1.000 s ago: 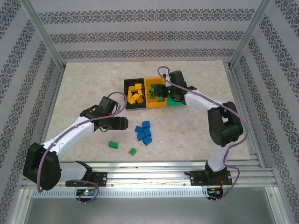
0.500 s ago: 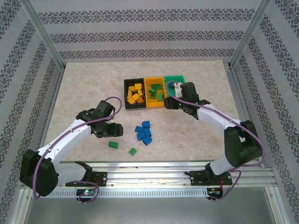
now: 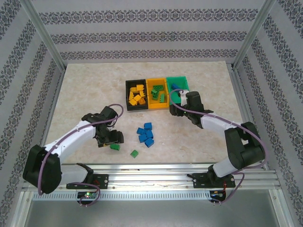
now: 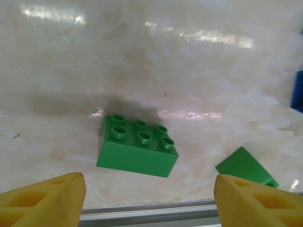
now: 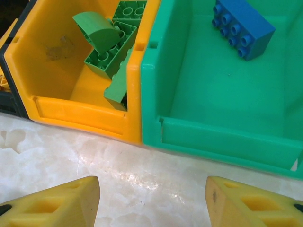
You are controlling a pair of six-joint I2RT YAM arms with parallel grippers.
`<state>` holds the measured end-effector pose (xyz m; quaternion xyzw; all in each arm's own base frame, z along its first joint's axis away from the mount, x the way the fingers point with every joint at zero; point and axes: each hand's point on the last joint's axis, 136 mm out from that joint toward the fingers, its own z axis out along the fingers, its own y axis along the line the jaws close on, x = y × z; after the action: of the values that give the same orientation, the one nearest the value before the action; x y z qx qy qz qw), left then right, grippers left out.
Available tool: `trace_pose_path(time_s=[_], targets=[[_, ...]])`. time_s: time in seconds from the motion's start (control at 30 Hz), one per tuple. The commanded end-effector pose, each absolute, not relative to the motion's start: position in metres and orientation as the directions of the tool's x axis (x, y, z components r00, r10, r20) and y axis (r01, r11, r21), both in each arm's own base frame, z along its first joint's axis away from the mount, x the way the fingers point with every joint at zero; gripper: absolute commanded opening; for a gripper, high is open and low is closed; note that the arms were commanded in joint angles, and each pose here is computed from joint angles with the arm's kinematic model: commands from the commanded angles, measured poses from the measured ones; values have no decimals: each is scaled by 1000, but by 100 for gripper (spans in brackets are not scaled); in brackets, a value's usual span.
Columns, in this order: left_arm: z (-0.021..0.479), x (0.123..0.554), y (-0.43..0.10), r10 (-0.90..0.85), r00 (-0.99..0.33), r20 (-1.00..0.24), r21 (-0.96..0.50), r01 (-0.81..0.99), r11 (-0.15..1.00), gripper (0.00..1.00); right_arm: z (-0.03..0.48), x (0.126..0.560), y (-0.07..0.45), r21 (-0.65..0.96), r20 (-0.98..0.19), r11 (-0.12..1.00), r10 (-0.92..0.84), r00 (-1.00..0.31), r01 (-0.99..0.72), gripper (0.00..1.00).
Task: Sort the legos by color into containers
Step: Pick up the lego from the middle-left of the table.
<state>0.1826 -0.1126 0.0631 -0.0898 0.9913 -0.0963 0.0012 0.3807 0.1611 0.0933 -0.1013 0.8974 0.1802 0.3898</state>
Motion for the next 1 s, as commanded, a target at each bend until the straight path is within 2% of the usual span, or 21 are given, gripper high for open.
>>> trace_pose_path(time_s=[0.0, 0.47, 0.6, 0.77, 0.97], targets=[[58, 167, -111, -184, -978, 101, -153, -198, 968, 73, 107, 385, 177, 260, -776, 894, -31, -630, -365, 61], [31, 175, -108, -135, -978, 162, -72, -148, 986, 72, 103, 379, 202, 166, -778, 889, -148, -611, -427, 61], [20, 178, -110, -106, -973, 207, -49, -118, 992, 70, 100, 377, 211, 100, -773, 885, -219, -595, -455, 60], [18, 185, -105, -54, -977, 206, 10, -53, 999, 68, 102, 371, 218, -19, -782, 878, -312, -540, -479, 61], [22, 194, -115, -21, -984, 177, -20, -25, 999, 58, 103, 371, 223, -15, -788, 877, -307, -534, -481, 61]])
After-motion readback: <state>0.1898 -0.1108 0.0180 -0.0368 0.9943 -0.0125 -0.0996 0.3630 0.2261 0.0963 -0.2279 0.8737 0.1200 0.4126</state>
